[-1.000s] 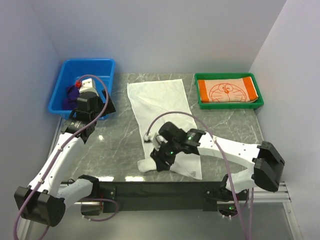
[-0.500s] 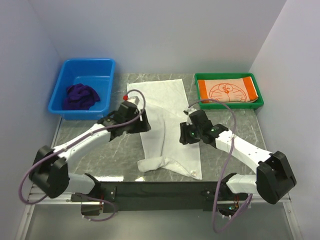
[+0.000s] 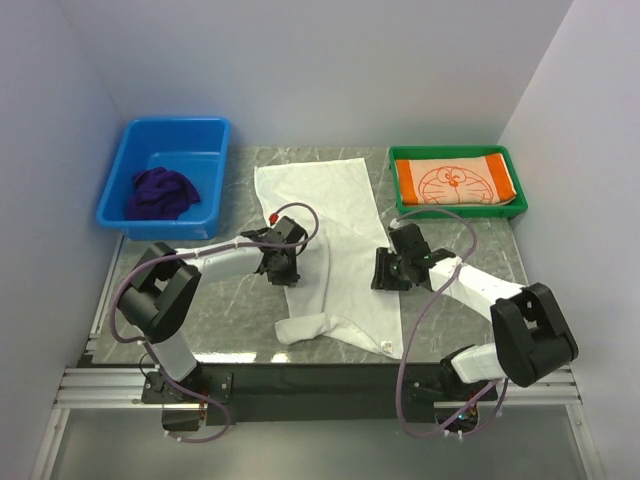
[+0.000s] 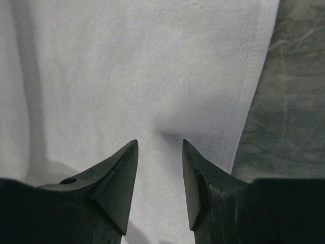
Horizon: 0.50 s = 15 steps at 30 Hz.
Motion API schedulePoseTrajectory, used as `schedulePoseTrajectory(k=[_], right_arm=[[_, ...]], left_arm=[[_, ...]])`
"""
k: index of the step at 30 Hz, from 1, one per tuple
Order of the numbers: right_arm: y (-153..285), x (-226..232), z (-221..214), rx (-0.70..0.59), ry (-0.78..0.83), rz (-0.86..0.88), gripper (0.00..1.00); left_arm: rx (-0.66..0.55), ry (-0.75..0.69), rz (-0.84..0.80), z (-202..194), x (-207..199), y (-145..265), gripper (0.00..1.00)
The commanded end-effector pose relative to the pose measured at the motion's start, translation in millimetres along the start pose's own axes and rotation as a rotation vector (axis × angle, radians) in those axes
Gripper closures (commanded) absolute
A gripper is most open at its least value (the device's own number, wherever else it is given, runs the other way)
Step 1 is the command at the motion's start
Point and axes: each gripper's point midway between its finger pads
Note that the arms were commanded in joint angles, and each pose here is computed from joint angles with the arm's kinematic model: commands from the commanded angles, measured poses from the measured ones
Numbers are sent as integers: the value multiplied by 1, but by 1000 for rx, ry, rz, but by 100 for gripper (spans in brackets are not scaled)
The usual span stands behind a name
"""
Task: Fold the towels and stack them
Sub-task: Flatten out the crumpled towel
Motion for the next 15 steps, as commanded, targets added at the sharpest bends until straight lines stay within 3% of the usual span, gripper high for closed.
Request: schedulePoseTrajectory(k=[1,6,15], right_arm=[[-7,-12,-3,15,-76,-22,53],[-12,-30,-11,50,-146,-51,53],[-18,-36,-8,41,-191,-49,53]], left_arm=[[-27,-7,204,-2,41,-4,77],[-93,18,377,7,85,3,78],[-121,73,477,30,120,13,76]])
Point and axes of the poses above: each gripper's point midway between its finger pads, its own y axis back along the fingers, its own x axis along the line the jaws close on, z = x × y, and after that the axes turned 12 degrees about y, right-handed
